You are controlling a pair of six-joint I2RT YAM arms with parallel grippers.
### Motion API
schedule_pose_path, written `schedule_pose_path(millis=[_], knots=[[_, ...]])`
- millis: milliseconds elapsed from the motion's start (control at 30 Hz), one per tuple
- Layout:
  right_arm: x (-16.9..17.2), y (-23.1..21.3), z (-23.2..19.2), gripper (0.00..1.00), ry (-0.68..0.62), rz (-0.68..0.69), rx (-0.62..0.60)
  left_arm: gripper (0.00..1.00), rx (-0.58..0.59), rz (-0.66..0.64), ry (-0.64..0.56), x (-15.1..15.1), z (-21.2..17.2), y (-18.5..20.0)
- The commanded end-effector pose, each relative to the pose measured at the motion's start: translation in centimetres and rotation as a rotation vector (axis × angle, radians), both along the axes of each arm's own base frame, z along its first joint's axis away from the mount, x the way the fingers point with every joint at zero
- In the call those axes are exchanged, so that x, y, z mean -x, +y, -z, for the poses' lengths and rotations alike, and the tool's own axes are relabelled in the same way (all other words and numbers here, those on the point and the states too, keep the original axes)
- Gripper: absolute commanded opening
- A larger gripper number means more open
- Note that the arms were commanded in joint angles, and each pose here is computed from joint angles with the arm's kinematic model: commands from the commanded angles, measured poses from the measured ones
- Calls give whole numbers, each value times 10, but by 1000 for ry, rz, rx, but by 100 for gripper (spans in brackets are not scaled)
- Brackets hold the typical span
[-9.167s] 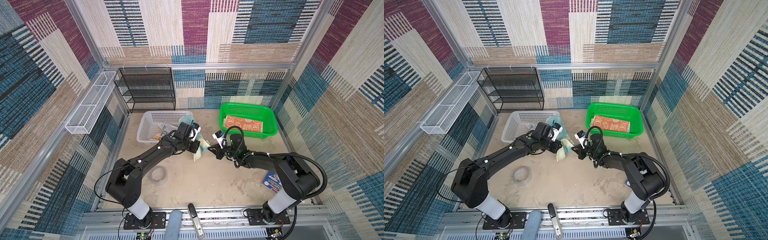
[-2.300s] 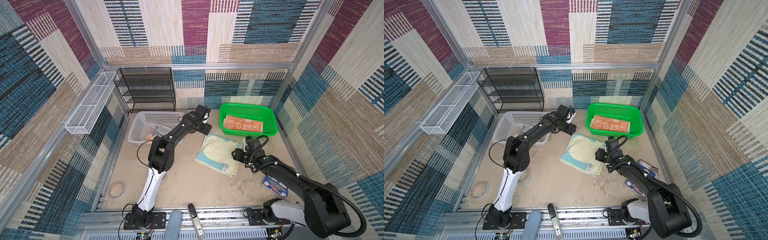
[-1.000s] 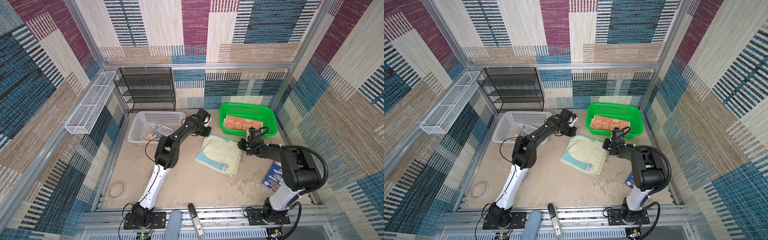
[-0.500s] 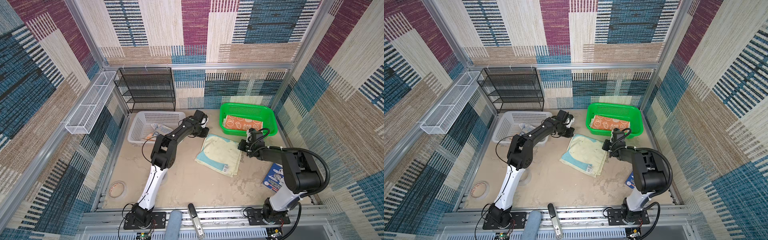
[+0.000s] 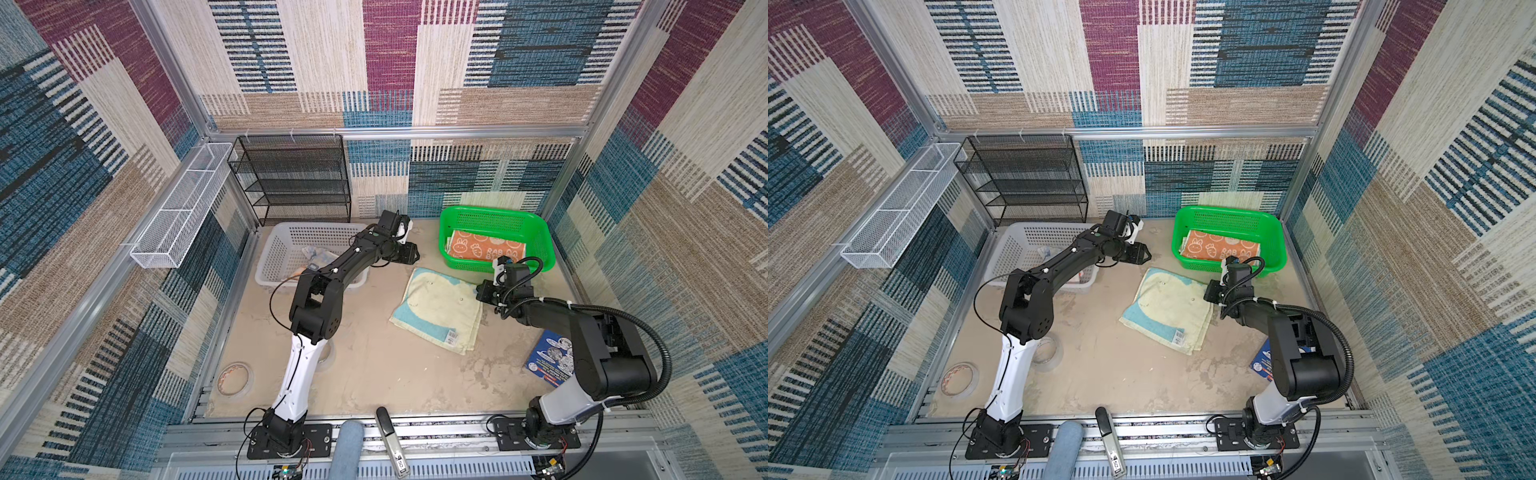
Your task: Fold and stack the towels
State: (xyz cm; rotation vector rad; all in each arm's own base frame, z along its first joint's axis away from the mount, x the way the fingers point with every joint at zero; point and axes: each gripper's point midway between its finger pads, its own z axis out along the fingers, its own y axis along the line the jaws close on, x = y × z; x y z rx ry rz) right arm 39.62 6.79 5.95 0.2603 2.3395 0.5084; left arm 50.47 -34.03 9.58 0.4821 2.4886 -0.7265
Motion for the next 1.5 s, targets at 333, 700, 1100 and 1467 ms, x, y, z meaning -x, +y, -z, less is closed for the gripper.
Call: schedule_pose_path(millis=[333, 700, 1100, 1467], knots=[[-2, 8, -4, 0, -31, -36, -30, 45, 54, 14, 184, 19, 46, -21], [-2, 9, -1, 0, -29, -37, -32, 0, 74, 13, 217, 18, 53, -26], [0, 14, -27, 0, -116, -87, -34, 0, 73, -52, -5, -4, -10, 30], [-12, 43, -51, 0, -172, -239, -105, 0, 133, -30, -40, -5, -24, 38]])
